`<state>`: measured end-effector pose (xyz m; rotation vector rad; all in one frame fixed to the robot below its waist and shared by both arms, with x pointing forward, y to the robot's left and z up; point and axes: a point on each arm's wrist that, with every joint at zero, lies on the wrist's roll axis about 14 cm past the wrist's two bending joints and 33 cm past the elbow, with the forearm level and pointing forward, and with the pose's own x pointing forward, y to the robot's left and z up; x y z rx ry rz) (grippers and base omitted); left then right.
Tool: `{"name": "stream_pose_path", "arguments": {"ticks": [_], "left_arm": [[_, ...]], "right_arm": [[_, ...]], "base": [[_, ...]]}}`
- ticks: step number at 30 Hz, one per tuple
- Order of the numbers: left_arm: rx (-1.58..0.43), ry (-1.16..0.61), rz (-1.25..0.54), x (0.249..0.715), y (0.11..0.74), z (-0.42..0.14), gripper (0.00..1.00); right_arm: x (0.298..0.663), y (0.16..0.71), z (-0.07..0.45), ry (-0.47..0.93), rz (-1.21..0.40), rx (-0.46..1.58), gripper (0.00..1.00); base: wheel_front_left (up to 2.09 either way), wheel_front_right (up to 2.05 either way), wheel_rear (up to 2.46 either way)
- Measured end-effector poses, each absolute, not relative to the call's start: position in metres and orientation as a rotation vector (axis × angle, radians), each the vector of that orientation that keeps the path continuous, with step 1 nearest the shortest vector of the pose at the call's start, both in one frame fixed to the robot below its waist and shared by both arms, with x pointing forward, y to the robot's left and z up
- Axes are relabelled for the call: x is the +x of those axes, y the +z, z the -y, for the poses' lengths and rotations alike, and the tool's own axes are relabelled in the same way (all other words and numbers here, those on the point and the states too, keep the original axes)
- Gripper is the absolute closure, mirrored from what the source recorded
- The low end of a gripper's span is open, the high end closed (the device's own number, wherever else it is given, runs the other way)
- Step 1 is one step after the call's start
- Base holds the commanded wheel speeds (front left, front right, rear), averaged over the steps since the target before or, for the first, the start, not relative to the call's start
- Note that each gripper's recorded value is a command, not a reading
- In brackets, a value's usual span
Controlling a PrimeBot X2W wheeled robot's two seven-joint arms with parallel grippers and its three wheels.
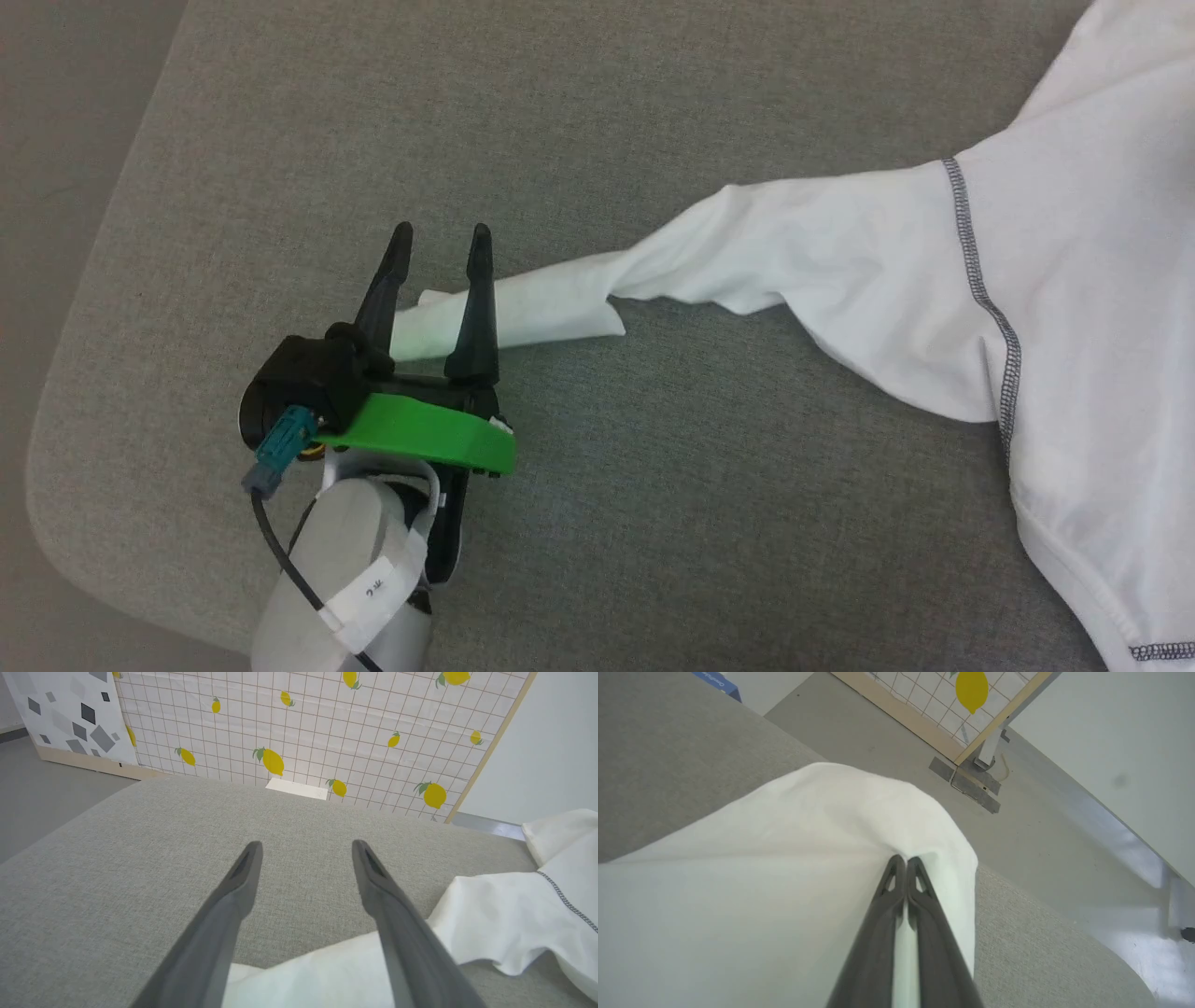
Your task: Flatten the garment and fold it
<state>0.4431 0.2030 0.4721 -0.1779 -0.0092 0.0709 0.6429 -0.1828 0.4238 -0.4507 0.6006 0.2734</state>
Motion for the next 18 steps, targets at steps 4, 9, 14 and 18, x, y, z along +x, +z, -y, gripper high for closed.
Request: {"name": "stream_pose_path", "arguments": {"ticks": [4,9,14,18], "left_arm": [[-0.186,0.076,0.001,0.443,0.469,-0.204,0.00],[-0.187,0.076,0.001,0.443,0.470,-0.202,0.00],[-0.186,0.063,0.010,0.441,0.475,-0.198,0.00],[-0.180,0.012,-0.006,0.436,0.472,-0.184,0.00]], "right_arm": [[0.646,0.410,0.187,0.223,-0.624,-0.425,1.00],[0.643,0.408,0.175,0.218,-0.571,-0.349,0.00],[0.621,0.425,0.151,0.253,-0.395,-0.222,0.00],[0.585,0.447,0.139,0.275,-0.232,-0.122,0.00]], "base": [[0.00,0.00,0.00],[0.00,0.00,0.00],[0.00,0.00,0.00],[0.00,0.00,0.00]]}}
